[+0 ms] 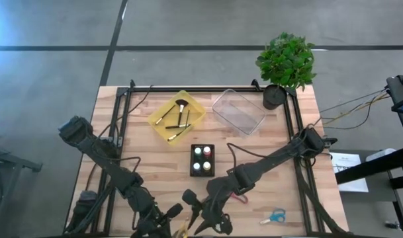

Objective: Pick & Place Paint Supplies
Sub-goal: Put the yellow scissors into the transparent bin

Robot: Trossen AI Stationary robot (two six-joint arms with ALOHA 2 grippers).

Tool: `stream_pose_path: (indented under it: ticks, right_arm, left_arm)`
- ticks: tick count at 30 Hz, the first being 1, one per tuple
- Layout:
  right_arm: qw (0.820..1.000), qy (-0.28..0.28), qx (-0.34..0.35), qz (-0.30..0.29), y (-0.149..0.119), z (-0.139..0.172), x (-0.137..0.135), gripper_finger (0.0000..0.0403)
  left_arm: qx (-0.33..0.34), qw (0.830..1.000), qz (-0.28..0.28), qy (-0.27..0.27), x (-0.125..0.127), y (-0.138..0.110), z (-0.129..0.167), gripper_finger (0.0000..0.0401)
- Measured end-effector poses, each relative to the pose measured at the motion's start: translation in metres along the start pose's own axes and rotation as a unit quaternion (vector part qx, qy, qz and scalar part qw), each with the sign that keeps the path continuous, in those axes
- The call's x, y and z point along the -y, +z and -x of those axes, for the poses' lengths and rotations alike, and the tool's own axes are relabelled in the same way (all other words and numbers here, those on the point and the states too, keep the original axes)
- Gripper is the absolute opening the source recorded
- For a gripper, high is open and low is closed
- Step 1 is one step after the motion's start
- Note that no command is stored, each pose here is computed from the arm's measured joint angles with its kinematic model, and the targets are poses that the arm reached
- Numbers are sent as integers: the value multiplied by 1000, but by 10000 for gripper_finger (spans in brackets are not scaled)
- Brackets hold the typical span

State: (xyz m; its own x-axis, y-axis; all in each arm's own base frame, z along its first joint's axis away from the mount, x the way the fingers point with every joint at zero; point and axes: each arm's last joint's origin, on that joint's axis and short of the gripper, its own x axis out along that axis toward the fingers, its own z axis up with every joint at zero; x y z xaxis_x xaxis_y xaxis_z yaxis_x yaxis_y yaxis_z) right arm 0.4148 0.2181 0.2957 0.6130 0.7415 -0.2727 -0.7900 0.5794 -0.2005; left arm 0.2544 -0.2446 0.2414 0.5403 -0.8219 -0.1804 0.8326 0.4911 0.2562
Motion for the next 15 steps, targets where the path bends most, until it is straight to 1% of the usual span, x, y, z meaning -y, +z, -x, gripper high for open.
stream_pose_path:
  ticks: [3, 7, 11, 15]
  right_arm:
    - [999, 11, -30, -9, -1, 5, -3, 116]
    - [998, 17, -57, -21, -5, 7, -5, 116]
    - [996, -7, -90, -24, -13, 7, -5, 116]
    - [994, -12, -103, -25, -21, 6, -6, 116]
  left_arm:
    - [2, 1000, -2, -11, 2, 0, 0, 19]
    - [12, 1000, -18, -14, 3, 3, -1, 19]
    - [38, 998, -38, -21, 2, 8, -1, 19]
    - [59, 997, -48, -22, 2, 12, 0, 19]
